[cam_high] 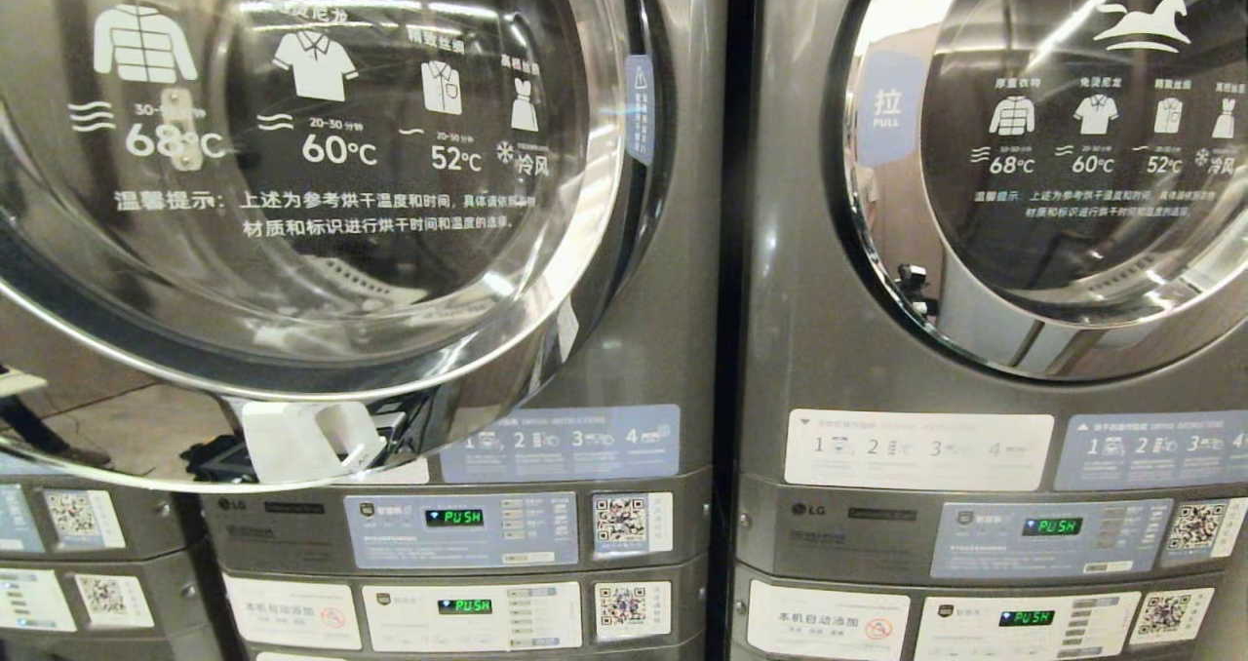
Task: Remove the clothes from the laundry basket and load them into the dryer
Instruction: Open the dryer
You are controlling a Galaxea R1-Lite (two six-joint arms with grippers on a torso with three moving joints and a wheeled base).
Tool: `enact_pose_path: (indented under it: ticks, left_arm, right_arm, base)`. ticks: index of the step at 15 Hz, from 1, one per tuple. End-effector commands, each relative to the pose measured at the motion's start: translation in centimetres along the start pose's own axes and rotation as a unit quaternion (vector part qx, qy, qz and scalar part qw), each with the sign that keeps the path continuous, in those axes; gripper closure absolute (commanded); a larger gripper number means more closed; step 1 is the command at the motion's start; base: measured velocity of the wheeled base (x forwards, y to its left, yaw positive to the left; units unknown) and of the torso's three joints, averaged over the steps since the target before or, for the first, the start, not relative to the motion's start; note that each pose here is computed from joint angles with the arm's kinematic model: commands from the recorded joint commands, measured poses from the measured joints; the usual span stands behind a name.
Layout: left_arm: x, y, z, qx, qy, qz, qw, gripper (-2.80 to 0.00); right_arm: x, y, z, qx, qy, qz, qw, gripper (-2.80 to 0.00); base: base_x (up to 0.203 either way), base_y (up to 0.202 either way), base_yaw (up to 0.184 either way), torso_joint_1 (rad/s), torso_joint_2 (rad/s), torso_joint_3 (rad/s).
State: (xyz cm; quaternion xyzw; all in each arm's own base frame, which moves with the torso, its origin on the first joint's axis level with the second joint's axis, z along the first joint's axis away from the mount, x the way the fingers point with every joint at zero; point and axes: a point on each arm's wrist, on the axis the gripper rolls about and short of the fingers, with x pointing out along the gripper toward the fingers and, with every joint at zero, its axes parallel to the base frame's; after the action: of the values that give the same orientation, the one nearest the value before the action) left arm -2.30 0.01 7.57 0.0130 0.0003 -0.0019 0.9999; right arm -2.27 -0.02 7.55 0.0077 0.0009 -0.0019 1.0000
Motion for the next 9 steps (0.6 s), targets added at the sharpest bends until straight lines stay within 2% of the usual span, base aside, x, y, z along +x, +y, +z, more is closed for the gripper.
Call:
enact_pose_path:
  ticks: [1,4,9]
  left_arm:
    - [0.0,0.0,-0.01,0.0,0.0,0.0,1.0,0.0]
    - [0.0,0.0,0.01,-0.001,0.0,0.0,1.0,0.0]
    - [0.0,0.0,0.01,-0.001,0.0,0.0,1.0,0.0]
  right_arm:
    - [0.0,0.0,0.0,0.0,0.0,0.0,1.0,0.0]
    - [0.0,0.0,0.0,0.0,0.0,0.0,1.0,0.0]
    - [0.0,0.0,0.0,0.0,0.0,0.0,1.0,0.0]
  base:
    - [0.0,0.0,0.0,0.0,0.0,0.0]
    - [0.0,0.0,0.0,0.0,0.0,0.0]
    - [-0.18,0.0,0.0,0.004,0.0,0.005]
